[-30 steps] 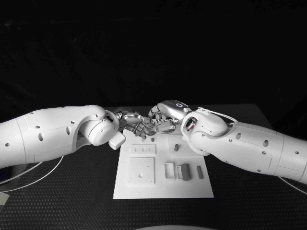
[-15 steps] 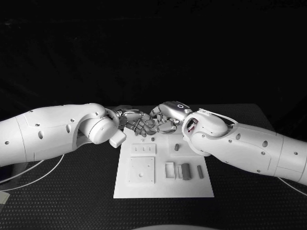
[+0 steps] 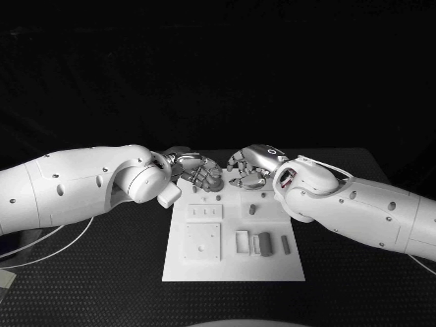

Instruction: Assemble the parts on the task board

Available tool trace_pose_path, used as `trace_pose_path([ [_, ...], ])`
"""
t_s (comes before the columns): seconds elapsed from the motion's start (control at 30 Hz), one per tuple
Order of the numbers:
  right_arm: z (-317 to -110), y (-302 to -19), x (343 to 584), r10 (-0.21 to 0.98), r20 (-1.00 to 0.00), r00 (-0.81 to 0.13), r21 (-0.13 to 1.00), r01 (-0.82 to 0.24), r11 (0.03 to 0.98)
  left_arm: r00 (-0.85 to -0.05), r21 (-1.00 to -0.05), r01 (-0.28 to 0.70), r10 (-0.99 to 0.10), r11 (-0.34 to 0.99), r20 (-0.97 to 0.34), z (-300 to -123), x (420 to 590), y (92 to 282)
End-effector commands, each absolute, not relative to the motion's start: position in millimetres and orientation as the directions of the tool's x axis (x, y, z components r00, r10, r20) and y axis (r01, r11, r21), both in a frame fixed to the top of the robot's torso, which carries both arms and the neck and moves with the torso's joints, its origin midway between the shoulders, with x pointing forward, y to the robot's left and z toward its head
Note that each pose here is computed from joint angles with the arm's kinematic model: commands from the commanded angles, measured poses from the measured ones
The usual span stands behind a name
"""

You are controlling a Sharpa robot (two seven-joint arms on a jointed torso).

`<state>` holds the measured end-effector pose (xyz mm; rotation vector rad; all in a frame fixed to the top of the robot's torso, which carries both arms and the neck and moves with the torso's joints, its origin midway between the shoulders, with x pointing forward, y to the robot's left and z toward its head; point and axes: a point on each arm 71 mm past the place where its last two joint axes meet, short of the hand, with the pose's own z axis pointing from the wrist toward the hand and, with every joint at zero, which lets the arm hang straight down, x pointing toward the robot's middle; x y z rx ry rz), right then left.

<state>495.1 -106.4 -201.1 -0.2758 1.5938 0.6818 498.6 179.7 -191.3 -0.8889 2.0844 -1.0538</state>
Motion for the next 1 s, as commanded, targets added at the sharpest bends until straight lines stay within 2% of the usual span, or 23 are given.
trace_pose_path([
  [0.03, -200, -116, 496, 0.229, -0.964, -0.134, 0.265, -0.539, 0.799, -0.566, -0.813, -0.270, -0.768, 0.517, -0.300, -192.0, 499.6, 180.9],
  [0.4, -183, -147, 505, 0.267, -0.961, -0.078, 0.269, -0.496, 0.826, -0.589, -0.655, -0.299, -0.674, 0.694, -0.445, -200.9, 505.3, 186.5],
  [0.53, -179, -151, 507, 0.276, -0.958, -0.072, 0.276, -0.488, 0.828, -0.604, -0.604, -0.298, -0.636, 0.739, -0.480, -207.2, 510.0, 183.6],
  [1.0, -173, -151, 506, 0.290, -0.954, -0.072, 0.287, -0.492, 0.822, -0.642, -0.521, -0.309, -0.579, 0.796, -0.503, -229.8, 523.1, 176.7],
])
